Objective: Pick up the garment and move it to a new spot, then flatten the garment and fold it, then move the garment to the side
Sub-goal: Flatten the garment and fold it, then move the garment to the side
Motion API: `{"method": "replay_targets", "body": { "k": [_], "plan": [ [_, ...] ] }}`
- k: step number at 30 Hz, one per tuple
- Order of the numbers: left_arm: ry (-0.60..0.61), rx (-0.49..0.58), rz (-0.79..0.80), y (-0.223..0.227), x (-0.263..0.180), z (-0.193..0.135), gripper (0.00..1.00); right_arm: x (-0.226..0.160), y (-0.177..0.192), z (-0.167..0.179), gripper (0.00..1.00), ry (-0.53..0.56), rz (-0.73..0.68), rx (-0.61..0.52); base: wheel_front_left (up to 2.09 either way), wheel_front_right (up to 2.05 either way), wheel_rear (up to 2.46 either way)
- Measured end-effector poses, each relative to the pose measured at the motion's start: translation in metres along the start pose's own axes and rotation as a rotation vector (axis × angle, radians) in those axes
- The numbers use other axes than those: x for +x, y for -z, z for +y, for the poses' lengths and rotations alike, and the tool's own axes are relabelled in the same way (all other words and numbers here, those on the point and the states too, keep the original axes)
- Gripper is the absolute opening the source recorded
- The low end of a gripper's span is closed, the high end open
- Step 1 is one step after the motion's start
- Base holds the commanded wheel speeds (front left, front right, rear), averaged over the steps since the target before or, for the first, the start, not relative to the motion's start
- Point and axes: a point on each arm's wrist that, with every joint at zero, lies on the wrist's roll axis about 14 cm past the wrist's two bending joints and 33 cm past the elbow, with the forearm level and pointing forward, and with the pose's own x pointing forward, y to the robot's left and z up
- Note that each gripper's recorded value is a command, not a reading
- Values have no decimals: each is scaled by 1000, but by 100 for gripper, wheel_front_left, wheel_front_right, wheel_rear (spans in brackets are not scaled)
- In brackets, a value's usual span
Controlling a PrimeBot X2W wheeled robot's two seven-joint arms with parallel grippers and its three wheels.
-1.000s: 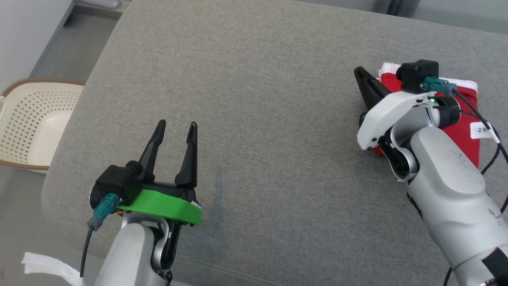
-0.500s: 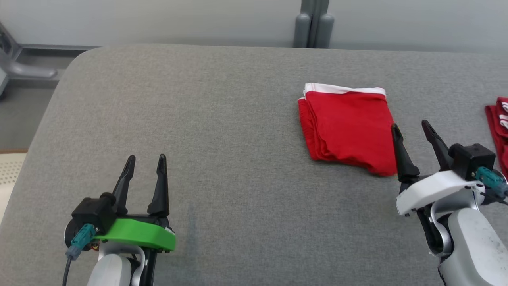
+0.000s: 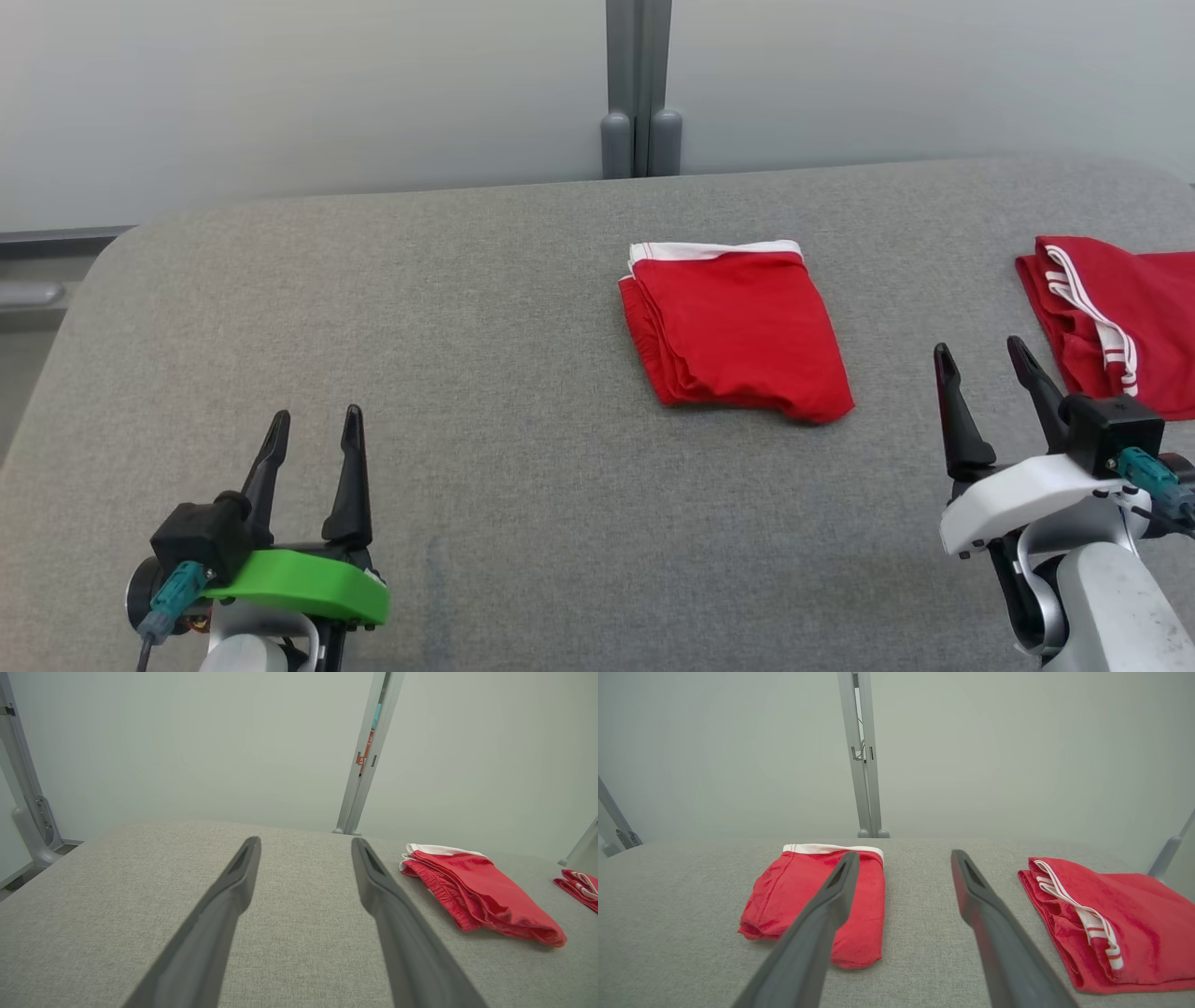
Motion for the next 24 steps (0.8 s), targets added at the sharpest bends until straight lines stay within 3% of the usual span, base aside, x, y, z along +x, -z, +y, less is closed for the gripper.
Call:
{"method": "replay_targets", "body": {
  "k": [24],
  "plan": [
    [20, -1, 12, 4, 4, -7, 100, -13, 13, 0, 100, 16, 44, 15, 0, 0, 0]
  ]
}}
